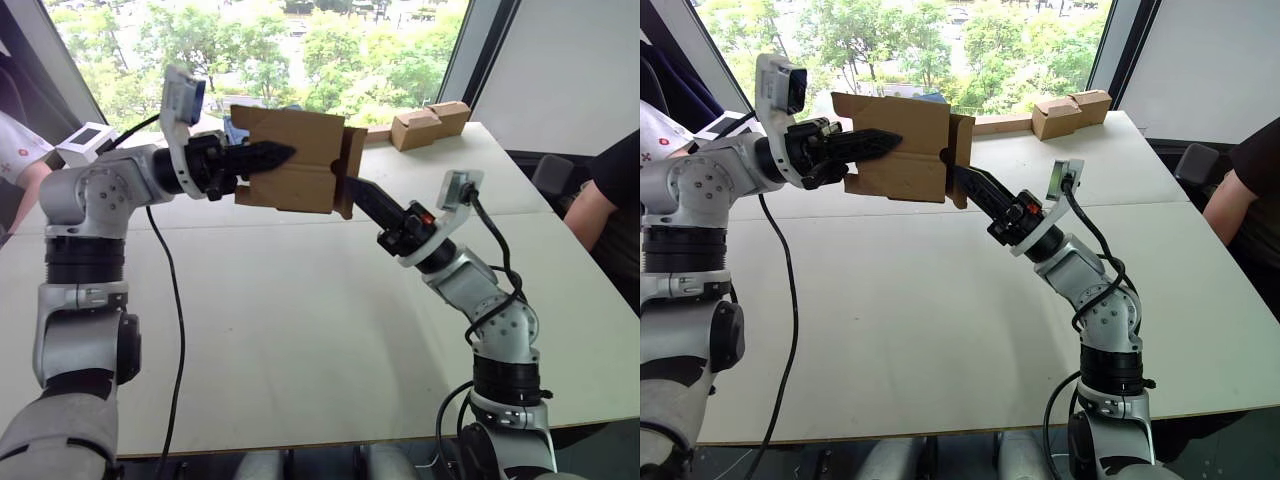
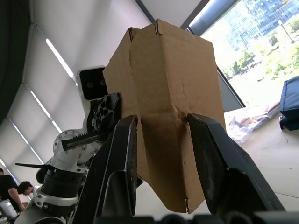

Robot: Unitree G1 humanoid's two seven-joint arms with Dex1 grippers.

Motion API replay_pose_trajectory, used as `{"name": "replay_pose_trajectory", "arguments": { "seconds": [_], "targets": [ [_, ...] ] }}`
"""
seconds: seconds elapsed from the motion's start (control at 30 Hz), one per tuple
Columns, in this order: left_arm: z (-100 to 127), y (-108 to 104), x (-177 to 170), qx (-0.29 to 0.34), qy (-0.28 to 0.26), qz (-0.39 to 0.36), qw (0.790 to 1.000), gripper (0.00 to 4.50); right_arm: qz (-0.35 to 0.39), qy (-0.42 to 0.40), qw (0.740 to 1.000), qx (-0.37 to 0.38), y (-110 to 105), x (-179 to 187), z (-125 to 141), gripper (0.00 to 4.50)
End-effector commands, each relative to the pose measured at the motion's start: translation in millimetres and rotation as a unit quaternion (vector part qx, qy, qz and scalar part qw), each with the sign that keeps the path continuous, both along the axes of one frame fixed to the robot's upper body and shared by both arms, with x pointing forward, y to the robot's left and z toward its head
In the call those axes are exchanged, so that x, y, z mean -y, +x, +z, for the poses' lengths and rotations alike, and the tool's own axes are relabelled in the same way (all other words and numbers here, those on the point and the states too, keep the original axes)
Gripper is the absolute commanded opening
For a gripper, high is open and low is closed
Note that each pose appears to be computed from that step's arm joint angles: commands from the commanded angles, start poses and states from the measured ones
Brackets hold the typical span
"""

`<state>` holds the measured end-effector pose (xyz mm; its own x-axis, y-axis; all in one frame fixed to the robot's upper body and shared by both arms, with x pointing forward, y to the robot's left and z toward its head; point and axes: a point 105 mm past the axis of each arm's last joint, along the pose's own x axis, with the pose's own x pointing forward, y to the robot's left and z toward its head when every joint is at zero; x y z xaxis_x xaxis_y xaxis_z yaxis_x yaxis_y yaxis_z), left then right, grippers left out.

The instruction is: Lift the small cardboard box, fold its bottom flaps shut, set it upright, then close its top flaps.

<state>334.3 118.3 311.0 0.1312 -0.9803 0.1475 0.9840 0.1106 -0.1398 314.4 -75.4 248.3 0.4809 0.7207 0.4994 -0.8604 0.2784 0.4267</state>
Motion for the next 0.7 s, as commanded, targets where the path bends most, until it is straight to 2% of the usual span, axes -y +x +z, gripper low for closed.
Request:
{"name": "replay_pose_trajectory", "arguments": {
  "seconds": [0.03, 0.2, 0.3, 0.33, 0.37, 0.7],
  "targets": [
    [16.3, -7.4, -5.3, 0.032, -0.013, 0.001, 0.999, 0.0, -0.001, 0.015, 1.0, 0.017, -1.7, -1.6, 9.3, 1.74],
    [16.7, -7.8, -5.6, 0.032, -0.015, 0.002, 0.999, 0.0, -0.001, 0.018, 1.0, 0.013, -0.4, -2.6, 8.7, 1.74],
    [16.2, -8.2, -6.1, 0.031, -0.015, 0.002, 0.999, 0.0, 0.004, 0.024, 1.0, 0.013, -1.0, -3.0, 9.8, 1.02],
    [16.1, -8.3, -6.5, 0.031, -0.016, 0.003, 0.999, 0.0, 0.005, 0.025, 1.0, 0.012, -0.8, -3.3, 10.2, 0.56],
    [16.0, -8.3, -6.7, 0.03, -0.016, 0.003, 0.999, 0.0, 0.005, 0.026, 1.0, 0.012, -0.6, -3.5, 10.5, 0.29],
    [12.9, -9.2, -6.0, 0.026, -0.015, 0.003, 1.0, 0.0, 0.034, 0.049, 0.998, 0.011, -7.3, -8.8, 17.4, 0.29]
  ]
}}
